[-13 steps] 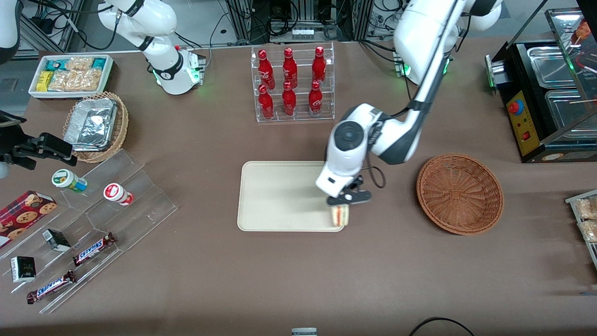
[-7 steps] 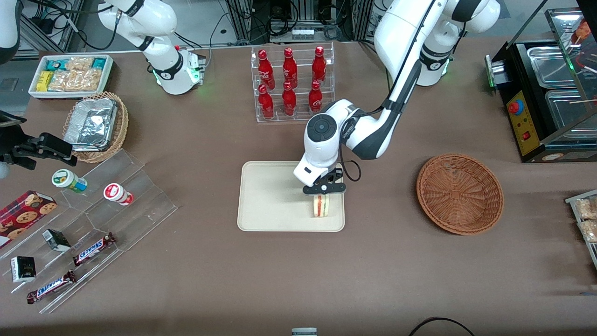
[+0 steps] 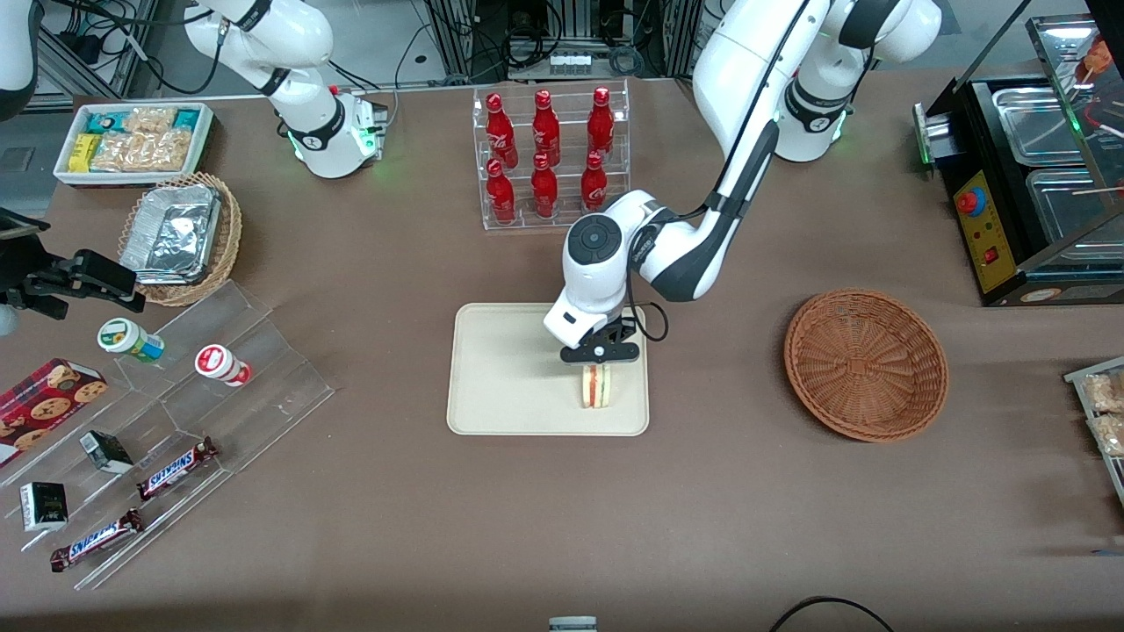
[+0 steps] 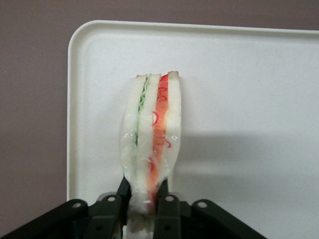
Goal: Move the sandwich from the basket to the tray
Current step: 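Lower the sandwich onto the tray and open the left gripper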
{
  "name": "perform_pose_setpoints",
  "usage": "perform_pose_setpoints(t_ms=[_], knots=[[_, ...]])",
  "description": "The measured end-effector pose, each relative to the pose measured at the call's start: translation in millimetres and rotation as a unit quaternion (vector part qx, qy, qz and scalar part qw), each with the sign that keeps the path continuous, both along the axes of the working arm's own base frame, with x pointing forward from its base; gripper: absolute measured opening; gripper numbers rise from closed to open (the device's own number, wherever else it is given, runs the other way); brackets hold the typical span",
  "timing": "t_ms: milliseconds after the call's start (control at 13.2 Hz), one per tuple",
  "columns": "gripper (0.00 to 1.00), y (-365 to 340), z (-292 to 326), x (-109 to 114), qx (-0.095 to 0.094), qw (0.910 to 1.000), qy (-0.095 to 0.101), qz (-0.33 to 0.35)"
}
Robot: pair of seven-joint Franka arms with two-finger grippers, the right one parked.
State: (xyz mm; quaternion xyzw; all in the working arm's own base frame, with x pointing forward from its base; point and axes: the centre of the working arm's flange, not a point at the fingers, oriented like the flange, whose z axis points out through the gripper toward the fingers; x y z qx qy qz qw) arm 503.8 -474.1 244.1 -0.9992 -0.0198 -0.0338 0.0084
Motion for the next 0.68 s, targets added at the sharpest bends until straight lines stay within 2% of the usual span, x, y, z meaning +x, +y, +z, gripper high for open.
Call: perform_pose_setpoints(t_ms=[227, 454, 529, 681], knots=[[0.61, 0.9, 0.1, 1.4, 0.000, 1.0000, -0.001, 0.003], [0.93, 3.7, 25.7, 14.2, 0.000, 0.9999, -0.009, 0.014], [1.00, 7.0, 47.0, 20.4, 0.004, 0.9997, -0.009, 0.022], [1.00, 21.2, 103.1, 34.1, 0.000, 0.9985, -0.023, 0.050]])
